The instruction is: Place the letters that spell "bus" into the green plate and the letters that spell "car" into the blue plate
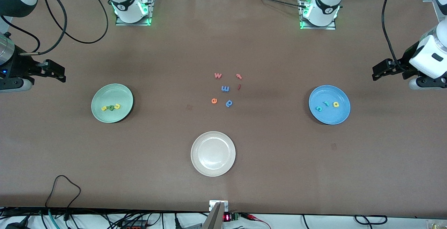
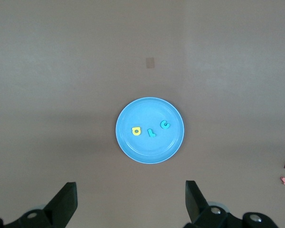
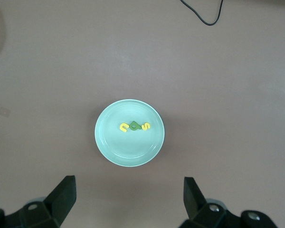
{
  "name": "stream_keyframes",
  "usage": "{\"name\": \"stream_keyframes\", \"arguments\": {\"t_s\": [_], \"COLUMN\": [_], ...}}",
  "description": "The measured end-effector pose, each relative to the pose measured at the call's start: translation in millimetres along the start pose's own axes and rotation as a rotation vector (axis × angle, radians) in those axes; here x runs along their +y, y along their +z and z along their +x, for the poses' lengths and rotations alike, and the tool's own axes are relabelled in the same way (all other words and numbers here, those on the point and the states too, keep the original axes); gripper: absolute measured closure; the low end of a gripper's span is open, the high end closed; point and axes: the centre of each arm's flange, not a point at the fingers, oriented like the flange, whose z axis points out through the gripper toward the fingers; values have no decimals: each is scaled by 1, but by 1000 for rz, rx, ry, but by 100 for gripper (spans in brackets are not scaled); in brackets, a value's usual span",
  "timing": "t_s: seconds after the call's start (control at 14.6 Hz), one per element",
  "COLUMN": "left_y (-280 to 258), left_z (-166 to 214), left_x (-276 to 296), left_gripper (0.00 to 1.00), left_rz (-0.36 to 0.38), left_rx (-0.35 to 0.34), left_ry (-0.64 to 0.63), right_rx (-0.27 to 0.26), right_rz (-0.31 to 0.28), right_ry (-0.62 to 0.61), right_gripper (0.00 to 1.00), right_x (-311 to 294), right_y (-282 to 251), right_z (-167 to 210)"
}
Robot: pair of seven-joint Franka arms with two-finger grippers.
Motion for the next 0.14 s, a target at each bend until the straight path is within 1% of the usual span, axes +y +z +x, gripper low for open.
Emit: {"name": "stream_keyframes", "arguments": {"t_s": [0.14], "left_y": [2], "left_z": [0], "left_x": [-2], "left_gripper": [0], "left_rz": [0], "left_rx": [-5], "left_ry": [-4], "right_rx": [-1], "right_rz": [0], "right_ry": [1], "right_gripper": [0], "right_x": [0], "right_y": [0], "right_z": [0]}}
